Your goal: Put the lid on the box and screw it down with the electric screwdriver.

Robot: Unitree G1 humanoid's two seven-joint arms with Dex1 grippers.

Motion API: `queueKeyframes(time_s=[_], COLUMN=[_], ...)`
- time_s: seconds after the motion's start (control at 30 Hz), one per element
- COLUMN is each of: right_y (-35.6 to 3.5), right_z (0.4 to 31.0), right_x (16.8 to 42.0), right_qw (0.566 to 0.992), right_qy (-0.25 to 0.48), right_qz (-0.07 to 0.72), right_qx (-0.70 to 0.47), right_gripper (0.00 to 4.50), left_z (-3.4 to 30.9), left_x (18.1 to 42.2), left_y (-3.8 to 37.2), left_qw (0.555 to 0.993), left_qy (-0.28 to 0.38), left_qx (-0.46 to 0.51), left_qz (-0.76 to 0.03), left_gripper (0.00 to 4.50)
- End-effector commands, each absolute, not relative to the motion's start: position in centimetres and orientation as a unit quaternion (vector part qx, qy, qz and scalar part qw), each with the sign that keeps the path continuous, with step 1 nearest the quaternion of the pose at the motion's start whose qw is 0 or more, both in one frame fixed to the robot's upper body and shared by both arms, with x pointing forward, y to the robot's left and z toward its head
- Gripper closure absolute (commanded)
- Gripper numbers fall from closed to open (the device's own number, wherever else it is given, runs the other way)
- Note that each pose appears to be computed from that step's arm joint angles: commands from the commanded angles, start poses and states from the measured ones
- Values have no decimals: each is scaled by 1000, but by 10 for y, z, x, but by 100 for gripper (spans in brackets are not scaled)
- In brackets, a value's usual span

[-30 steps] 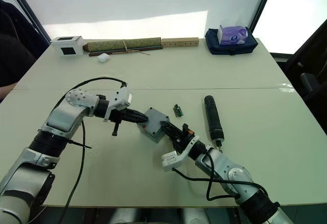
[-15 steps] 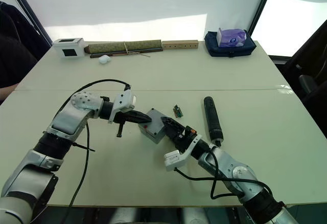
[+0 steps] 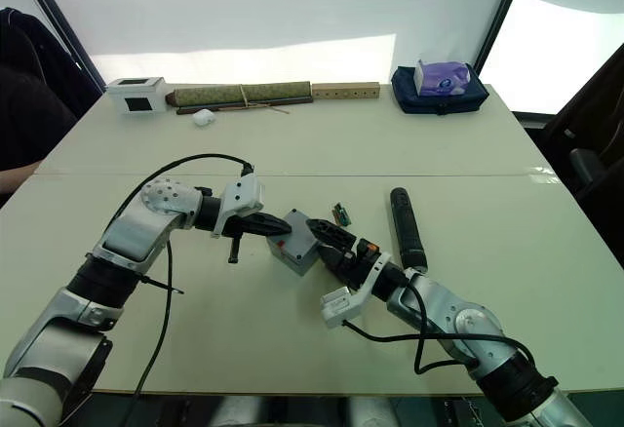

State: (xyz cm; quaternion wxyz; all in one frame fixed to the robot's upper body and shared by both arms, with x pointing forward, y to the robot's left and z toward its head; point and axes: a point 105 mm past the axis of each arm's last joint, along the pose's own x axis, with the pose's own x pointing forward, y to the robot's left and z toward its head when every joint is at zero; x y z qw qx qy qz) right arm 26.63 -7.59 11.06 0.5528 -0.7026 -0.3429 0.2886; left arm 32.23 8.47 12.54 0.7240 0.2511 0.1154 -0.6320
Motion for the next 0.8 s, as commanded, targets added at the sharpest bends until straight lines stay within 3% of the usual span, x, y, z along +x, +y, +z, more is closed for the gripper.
queueKeyframes(time_s=[0.03, 0.8], right_y=[-85, -92], right_z=[115, 134], right_x=[267, 250], right_qw=[545, 531], right_qy=[-343, -415], right_qz=[290, 286], right_qx=[-708, -681], right_gripper=[3, 3], left_z=[83, 64], left_x=[317, 305], left_y=[101, 102], left_qw=[719, 697], left_qy=[215, 252], left_qx=[249, 263], left_qz=[-613, -618], left_gripper=[450, 450])
